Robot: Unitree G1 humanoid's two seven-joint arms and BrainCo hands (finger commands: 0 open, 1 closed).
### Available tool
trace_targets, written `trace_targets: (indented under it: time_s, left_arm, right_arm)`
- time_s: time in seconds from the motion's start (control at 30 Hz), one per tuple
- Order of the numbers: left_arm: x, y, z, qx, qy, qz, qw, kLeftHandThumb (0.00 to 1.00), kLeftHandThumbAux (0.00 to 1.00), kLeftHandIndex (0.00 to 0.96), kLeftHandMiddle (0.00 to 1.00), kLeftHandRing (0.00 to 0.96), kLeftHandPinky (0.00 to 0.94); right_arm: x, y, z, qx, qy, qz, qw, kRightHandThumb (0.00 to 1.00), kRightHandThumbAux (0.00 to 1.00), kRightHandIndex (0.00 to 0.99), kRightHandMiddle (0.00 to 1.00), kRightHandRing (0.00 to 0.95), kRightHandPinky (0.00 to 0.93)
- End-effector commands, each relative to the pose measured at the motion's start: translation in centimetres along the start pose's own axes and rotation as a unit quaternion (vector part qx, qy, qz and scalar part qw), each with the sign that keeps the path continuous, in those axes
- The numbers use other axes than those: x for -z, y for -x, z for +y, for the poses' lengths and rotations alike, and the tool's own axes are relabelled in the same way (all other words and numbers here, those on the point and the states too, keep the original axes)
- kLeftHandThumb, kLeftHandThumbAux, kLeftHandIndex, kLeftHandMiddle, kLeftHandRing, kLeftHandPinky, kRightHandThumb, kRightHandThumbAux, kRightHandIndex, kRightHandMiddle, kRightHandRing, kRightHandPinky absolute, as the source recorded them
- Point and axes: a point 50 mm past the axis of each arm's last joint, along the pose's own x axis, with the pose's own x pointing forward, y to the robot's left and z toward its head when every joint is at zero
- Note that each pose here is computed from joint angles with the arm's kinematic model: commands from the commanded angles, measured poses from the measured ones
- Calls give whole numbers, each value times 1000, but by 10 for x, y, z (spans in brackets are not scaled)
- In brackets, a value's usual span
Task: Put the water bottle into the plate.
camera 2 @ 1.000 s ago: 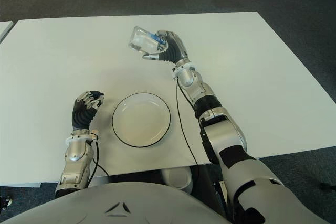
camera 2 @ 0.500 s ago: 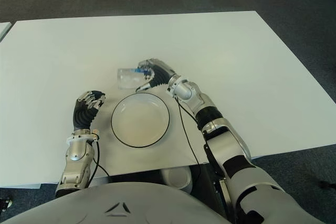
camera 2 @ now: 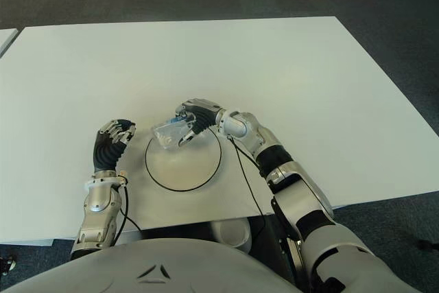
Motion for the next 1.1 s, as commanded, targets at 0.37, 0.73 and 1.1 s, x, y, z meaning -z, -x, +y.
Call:
trace_targets:
  time_s: [0.37, 0.73, 1.1]
  left_arm:
    - [1, 3, 1, 4, -7, 5, 1000, 698, 722, 421, 428, 426, 423]
    - [1, 2, 2, 2, -8, 17, 1000, 700, 721, 420, 425, 422, 421]
    - [-1, 2, 2, 2, -8, 9, 1000, 699, 722, 419, 416, 418, 419]
  right_arm:
    - [-7, 12, 11, -84, 10, 116, 990, 700, 726, 434, 800, 799, 797]
    - [-21, 19, 12, -92, 42, 87, 991, 609, 688, 325, 439, 455, 460]
    - [-31, 22, 9, -120, 120, 39, 985, 495, 485, 39, 90, 104, 123]
